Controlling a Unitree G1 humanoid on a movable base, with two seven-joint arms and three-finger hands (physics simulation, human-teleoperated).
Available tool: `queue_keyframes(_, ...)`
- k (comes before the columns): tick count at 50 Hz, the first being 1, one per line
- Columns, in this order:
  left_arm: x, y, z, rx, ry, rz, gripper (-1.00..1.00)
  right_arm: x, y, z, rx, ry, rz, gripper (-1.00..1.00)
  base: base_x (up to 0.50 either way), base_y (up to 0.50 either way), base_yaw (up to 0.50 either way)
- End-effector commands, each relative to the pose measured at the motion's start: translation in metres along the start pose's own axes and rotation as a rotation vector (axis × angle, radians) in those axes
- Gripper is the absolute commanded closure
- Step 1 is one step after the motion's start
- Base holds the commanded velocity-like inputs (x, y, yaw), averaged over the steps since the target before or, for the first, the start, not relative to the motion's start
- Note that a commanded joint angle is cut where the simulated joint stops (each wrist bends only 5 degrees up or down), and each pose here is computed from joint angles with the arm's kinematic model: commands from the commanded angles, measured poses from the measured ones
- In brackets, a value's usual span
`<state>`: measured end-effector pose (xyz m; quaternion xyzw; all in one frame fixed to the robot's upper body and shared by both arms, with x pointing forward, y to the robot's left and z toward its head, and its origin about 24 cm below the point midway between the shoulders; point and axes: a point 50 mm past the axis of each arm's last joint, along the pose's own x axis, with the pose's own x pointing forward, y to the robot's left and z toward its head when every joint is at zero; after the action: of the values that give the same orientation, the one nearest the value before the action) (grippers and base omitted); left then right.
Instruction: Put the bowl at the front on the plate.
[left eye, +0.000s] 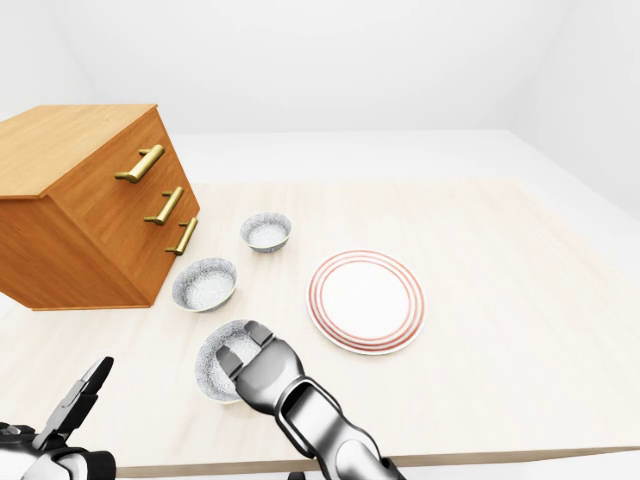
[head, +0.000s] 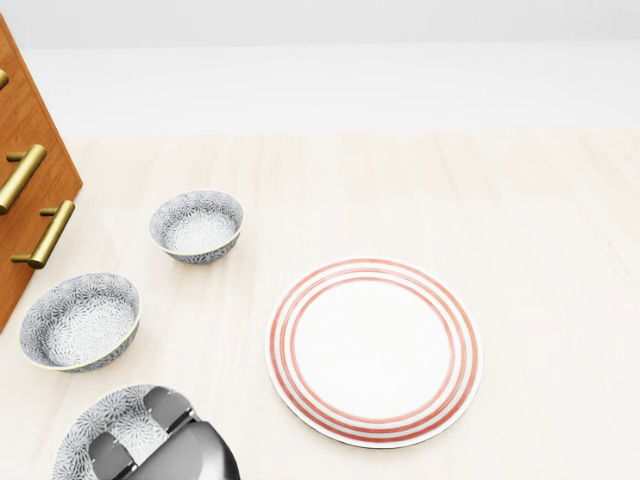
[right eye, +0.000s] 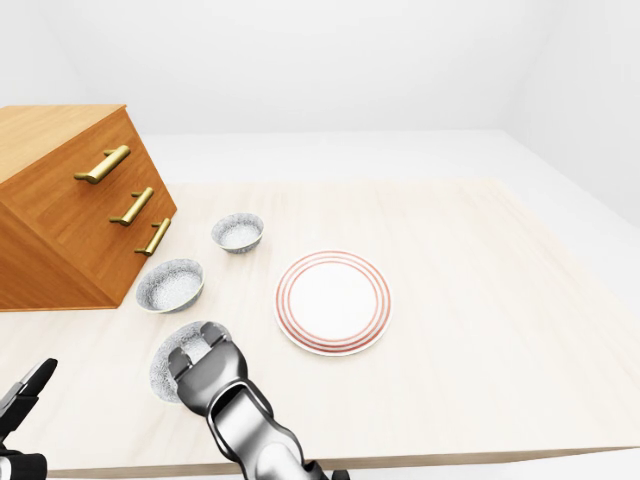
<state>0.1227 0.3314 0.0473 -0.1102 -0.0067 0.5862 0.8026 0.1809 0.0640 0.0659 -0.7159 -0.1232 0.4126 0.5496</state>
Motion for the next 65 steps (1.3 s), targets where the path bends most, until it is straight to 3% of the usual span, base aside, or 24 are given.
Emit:
queue_keyframes(1, 0.000, 0.000, 0.000, 0.000, 0.000, 0.000, -1.00, 0.000, 0.001, 0.000, -0.001, -0.002, 0.003, -1.00, 0.00, 0.00, 0.00)
queue_keyframes(8, 0.000, 0.000, -0.001, 0.002, 0.004, 0.002, -1.00, 0.010, 0.011, 0.008, -0.011, -0.042, 0.068, -1.00, 0.00, 0.00, 0.00)
queue_keyframes(25, 0.000, 0.000, 0.000, -0.003, 0.000, 0.000, -1.00, 0.017, 0.001, 0.010, 0.025, -0.080, 0.057, -1.00, 0.00, 0.00, 0.00)
queue_keyframes(35, 0.000, 0.000, -0.001, -0.001, 0.004, 0.000, -1.00, 0.031, 0.020, 0.018, 0.080, -0.131, 0.136, -1.00, 0.00, 0.00, 0.00)
queue_keyframes(50, 0.000, 0.000, -0.001, -0.002, 0.004, 0.000, -1.00, 0.033, 0.021, 0.019, 0.122, -0.133, 0.162, -1.00, 0.00, 0.00, 0.00)
queue_keyframes(60, 0.000, -0.001, -0.002, 0.001, 0.008, -0.001, -1.00, 0.045, 0.037, 0.019, 0.161, -0.160, 0.192, -1.00, 0.00, 0.00, 0.00)
queue_keyframes(61, 0.000, 0.000, 0.000, -0.004, 0.000, -0.002, -1.00, 0.046, 0.038, 0.018, 0.172, -0.161, 0.196, -0.57, 0.00, 0.00, 0.00)
queue_keyframes(62, 0.000, -0.001, 0.000, -0.004, 0.000, -0.002, -1.00, 0.046, 0.039, 0.018, 0.171, -0.160, 0.196, -0.38, 0.00, 0.00, 0.00)
queue_keyframes(63, 0.000, -0.001, 0.001, -0.005, 0.000, -0.003, -1.00, 0.046, 0.037, 0.017, 0.172, -0.158, 0.189, 1.00, 0.00, 0.00, 0.00)
queue_keyframes(65, 0.000, 0.000, 0.001, -0.005, -0.001, -0.002, -1.00, 0.046, 0.039, 0.017, 0.179, -0.157, 0.188, 1.00, 0.00, 0.00, 0.00)
